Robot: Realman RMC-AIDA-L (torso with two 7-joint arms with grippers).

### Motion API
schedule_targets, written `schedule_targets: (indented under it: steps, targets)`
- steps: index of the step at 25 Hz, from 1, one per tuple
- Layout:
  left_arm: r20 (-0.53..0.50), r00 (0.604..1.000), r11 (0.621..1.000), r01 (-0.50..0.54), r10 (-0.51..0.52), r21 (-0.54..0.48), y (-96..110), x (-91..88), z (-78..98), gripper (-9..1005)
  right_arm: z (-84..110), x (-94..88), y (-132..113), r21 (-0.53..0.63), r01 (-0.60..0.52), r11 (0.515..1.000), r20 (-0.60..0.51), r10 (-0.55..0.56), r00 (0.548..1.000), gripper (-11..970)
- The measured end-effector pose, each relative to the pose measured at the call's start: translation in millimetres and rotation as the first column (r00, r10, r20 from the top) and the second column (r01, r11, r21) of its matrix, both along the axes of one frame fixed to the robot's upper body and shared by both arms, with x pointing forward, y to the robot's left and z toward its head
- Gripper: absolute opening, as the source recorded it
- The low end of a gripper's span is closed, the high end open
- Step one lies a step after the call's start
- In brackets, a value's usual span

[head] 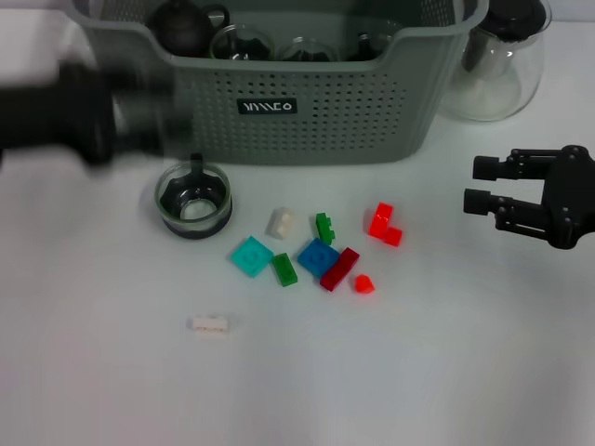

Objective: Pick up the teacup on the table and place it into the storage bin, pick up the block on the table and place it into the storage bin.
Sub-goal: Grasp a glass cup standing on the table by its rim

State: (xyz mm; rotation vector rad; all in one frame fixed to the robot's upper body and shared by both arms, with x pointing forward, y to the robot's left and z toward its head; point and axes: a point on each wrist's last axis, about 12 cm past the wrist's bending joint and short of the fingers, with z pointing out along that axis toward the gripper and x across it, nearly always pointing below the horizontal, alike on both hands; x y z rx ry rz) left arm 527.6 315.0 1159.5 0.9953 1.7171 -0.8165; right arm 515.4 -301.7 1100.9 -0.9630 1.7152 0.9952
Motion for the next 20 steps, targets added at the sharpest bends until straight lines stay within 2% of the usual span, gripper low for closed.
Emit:
schedule_targets:
  steps: [3,6,13,20]
  targets:
    - [0.003,0.998,0.984,0.065,-0.066,0.168,-6,-5.7,-18.8,469,0.0,0.9,0,-0.002,0.006,1.0,-0.004,-0.006,1.0,488]
    - [0.001,0.994,0.958,0.109,-0.114,0.266,-13,-4.7,-33.1,461,0.0,1.6,-1,-0.003,0.012,1.0,-0.007,-0.012,1.0,488]
    - [-0.008,0.994,0.922,0.102,-0.107,0.374,-21,4.6,-59.0,443,-2.5,0.6,-1,0.007,0.015,1.0,-0.024,-0.015,1.0,489]
    - [0.022,0.99,0.906,0.119,-0.139,0.407,-31,10.5,-74.9,426,-1.8,0.1,-3,0.016,0.024,1.0,-0.048,-0.023,0.999,489]
